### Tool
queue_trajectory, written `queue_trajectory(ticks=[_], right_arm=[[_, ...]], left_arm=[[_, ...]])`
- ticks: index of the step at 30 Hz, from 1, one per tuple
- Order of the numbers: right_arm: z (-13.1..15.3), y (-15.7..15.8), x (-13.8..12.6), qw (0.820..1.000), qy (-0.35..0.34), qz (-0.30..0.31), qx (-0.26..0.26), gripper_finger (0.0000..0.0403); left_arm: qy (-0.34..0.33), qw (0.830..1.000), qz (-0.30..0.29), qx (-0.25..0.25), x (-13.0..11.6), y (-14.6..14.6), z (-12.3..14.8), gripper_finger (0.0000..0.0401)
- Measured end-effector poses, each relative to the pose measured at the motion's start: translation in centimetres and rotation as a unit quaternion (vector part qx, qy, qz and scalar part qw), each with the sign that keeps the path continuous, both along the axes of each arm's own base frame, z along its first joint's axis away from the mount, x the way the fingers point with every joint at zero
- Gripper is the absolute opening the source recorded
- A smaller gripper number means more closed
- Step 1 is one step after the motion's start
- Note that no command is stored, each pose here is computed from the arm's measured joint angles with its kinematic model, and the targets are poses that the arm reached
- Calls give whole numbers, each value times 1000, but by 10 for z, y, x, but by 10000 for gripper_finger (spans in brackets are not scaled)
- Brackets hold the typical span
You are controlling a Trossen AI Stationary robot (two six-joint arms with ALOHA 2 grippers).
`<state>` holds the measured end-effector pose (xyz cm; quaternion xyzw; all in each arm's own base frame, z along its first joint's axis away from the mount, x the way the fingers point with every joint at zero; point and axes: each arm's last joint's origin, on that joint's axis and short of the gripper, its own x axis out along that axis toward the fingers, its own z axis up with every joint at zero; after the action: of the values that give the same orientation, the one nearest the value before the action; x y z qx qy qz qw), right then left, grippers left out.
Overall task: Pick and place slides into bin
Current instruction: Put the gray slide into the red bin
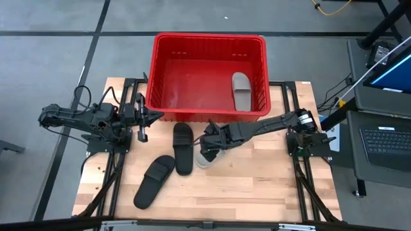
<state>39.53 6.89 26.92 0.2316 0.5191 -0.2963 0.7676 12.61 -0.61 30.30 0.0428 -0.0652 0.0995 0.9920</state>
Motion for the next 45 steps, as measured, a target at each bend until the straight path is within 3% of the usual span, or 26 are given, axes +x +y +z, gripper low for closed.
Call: queue_trajectory(ticks=[25,45], right_arm=[[-78,0,19,992,127,-8,-23,200],[-79,-13,16,987,155,-30,-27,200]], left_arm=[[2,1000,-1,-12,0,0,-1,2],[2,1000,0,-12,0,0,-1,5]])
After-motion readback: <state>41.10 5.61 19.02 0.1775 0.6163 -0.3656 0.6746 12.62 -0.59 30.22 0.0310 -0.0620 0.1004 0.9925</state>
